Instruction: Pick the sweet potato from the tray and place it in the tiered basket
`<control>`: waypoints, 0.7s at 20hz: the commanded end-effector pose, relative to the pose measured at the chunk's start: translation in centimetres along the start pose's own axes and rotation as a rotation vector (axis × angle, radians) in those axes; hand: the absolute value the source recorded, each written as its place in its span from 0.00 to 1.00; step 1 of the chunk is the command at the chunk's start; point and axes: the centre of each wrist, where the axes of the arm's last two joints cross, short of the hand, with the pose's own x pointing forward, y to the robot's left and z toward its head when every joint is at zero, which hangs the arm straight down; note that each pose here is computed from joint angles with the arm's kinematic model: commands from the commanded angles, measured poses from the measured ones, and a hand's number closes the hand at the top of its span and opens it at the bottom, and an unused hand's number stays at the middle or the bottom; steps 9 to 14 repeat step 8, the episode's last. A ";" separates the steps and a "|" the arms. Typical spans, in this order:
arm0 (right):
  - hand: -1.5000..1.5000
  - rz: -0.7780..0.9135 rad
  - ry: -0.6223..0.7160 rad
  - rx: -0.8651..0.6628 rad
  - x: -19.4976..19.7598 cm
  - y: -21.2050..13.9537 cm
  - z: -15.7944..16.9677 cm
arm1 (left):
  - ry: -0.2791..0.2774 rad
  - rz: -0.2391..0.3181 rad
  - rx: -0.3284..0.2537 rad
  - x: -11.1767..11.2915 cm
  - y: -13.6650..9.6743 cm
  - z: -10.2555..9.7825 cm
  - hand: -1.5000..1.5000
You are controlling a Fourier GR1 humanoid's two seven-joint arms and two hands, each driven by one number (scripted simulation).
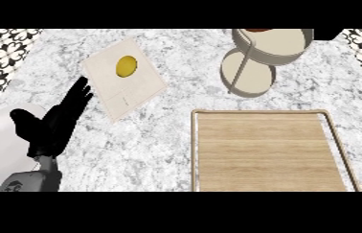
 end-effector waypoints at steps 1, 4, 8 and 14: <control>0.00 -0.012 -0.013 -0.037 1.5 -5.5 0.9 | 0.001 -0.005 0.010 0.8 0.3 -0.5 0.50; 0.00 0.002 -0.028 -0.056 1.9 -8.0 1.7 | -0.017 0.002 -0.019 1.0 -0.4 -0.3 0.50; 0.00 0.037 -0.017 -0.022 2.6 -10.4 2.5 | -0.004 -0.001 -0.016 0.6 0.3 -0.3 0.50; 0.00 0.037 -0.017 -0.022 2.6 -10.4 2.5 | -0.004 -0.001 -0.016 0.6 0.3 -0.3 0.50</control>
